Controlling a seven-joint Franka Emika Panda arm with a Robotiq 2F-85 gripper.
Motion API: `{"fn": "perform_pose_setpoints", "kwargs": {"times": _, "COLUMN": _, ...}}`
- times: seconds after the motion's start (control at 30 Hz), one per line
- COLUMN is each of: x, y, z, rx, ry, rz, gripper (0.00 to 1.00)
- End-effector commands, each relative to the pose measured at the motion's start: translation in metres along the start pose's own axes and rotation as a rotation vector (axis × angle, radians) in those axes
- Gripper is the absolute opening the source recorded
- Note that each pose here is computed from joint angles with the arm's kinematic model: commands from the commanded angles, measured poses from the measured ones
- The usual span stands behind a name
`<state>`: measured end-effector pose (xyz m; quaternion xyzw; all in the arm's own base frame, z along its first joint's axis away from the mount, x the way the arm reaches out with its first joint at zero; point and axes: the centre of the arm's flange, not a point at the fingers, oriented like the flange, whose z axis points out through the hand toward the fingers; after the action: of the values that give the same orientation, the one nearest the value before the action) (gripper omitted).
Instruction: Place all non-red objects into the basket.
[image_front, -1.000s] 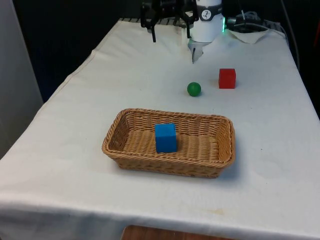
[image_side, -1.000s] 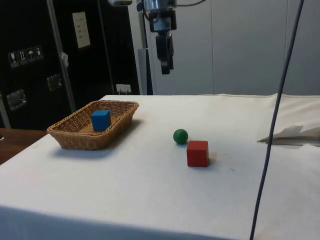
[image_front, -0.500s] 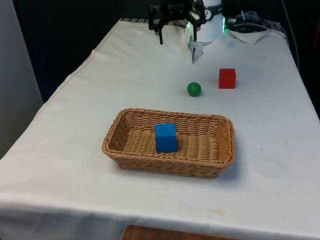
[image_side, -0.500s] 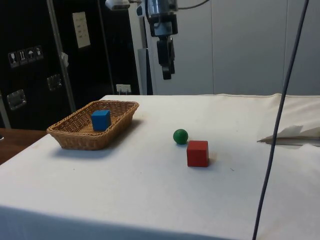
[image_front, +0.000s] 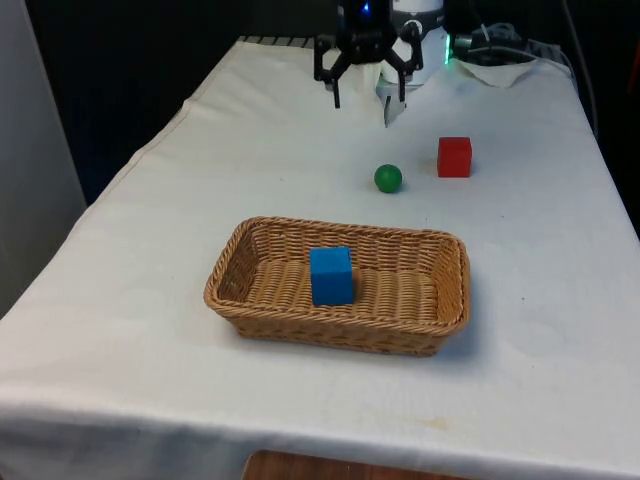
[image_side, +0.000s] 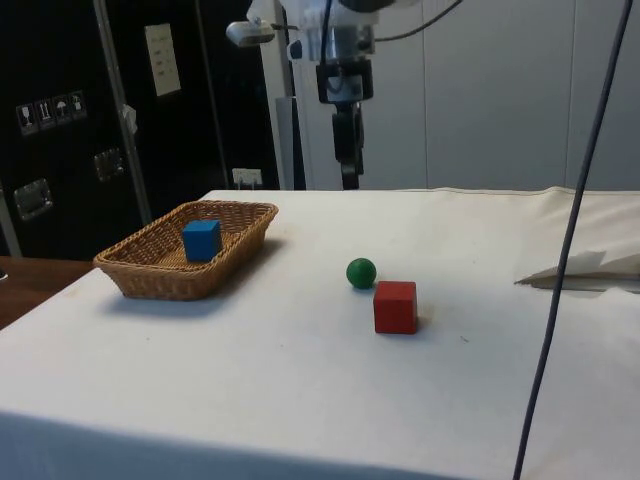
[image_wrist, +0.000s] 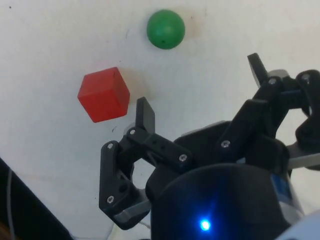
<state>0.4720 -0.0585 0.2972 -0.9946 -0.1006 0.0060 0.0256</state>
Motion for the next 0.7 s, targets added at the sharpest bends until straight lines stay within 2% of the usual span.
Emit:
{"fn": "perform_pose_setpoints", "kwargs": {"times": 0.0, "x": -0.002, "y": -0.004, "z": 0.003, "rx": -0.007, "ry": 0.016, "rz": 0.005, "gripper": 1.0}}
{"fn": "perform_pose_setpoints", "kwargs": {"times": 0.03, "x": -0.003, "y": -0.006, "z": 0.004, "rx": -0.008, "ry": 0.019, "rz": 0.005, "gripper": 1.0}}
{"fn": "perform_pose_setpoints", "kwargs": {"times": 0.07, "x": -0.003, "y": -0.003, "z": 0.003, "rx": -0.002, "ry": 0.007, "rz": 0.001, "gripper": 1.0}}
{"fn": "perform_pose_setpoints", "kwargs": {"times": 0.1, "x": -0.004, "y": -0.008, "z": 0.006, "rx": -0.009, "ry": 0.021, "rz": 0.005, "gripper": 1.0}}
{"fn": "perform_pose_setpoints", "kwargs": {"times": 0.33, "x": -0.01, "y": -0.017, "z": 0.019, "rx": -0.016, "ry": 0.036, "rz": 0.006, "gripper": 1.0}}
{"fn": "perform_pose_setpoints", "kwargs": {"times": 0.37, "x": -0.01, "y": -0.016, "z": 0.019, "rx": -0.012, "ry": 0.026, "rz": 0.003, "gripper": 1.0}}
{"fn": "perform_pose_setpoints", "kwargs": {"times": 0.4, "x": -0.011, "y": -0.017, "z": 0.02, "rx": -0.015, "ry": 0.036, "rz": 0.008, "gripper": 1.0}}
{"fn": "perform_pose_setpoints", "kwargs": {"times": 0.47, "x": -0.012, "y": -0.018, "z": 0.022, "rx": -0.016, "ry": 0.038, "rz": 0.008, "gripper": 1.0}}
{"fn": "perform_pose_setpoints", "kwargs": {"times": 0.6, "x": -0.014, "y": -0.02, "z": 0.029, "rx": -0.016, "ry": 0.033, "rz": 0.007, "gripper": 1.0}}
{"fn": "perform_pose_setpoints", "kwargs": {"times": 0.63, "x": -0.015, "y": -0.019, "z": 0.028, "rx": -0.015, "ry": 0.024, "rz": 0.002, "gripper": 1.0}}
{"fn": "perform_pose_setpoints", "kwargs": {"times": 0.67, "x": -0.014, "y": -0.021, "z": 0.031, "rx": -0.017, "ry": 0.033, "rz": 0.006, "gripper": 1.0}}
